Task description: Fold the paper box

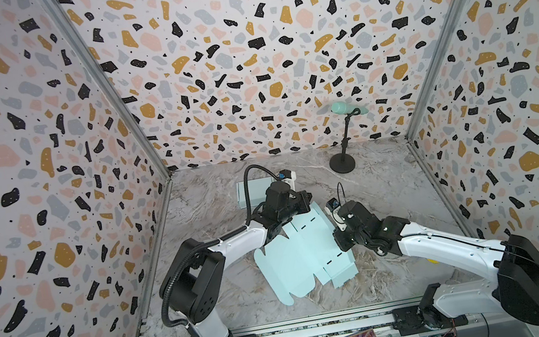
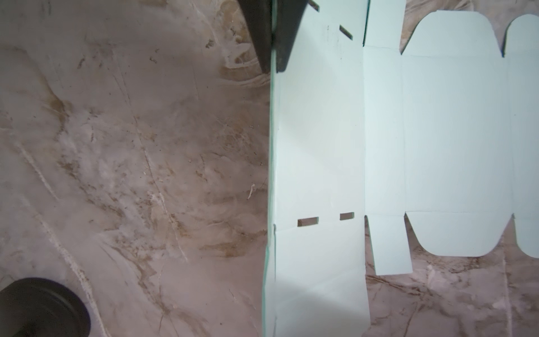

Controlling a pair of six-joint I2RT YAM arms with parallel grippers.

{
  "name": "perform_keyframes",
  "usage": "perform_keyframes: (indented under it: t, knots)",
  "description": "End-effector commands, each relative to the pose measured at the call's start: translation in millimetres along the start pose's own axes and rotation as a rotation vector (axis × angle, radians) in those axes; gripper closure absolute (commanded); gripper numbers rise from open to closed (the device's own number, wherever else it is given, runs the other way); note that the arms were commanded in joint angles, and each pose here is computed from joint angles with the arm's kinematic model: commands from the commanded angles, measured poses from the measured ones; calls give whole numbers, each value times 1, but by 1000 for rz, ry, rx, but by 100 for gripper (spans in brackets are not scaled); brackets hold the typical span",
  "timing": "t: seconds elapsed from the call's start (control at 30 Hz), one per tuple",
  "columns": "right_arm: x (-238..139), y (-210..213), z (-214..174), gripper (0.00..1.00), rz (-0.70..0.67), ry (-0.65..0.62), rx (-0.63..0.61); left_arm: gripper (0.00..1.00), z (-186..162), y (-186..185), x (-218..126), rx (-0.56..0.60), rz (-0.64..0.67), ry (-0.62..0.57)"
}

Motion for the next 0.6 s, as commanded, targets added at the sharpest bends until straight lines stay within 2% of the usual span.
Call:
perform_keyframes:
  t: [0.0, 0.4, 0.57]
  knots:
    - [-10, -3, 8, 100, -42, -59, -46, 100, 7, -4, 4, 3, -28, -7]
    - [-9, -3, 12, 100, -83, -55, -87, 100, -15, -6, -12, 22, -62, 46]
    - [-9, -4, 12, 100, -109, -47, -129, 100, -15, -6, -26, 41, -36, 38]
Point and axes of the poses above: each gripper's point midway between its finger pads, its own x axis out along the fingers, its own y axis along the line the jaws close on, z = x × y, the point moved 5 cm from there along -x, back along the fingers, and after that the axes turned 1 degree about -x, right-handed, at the moved point
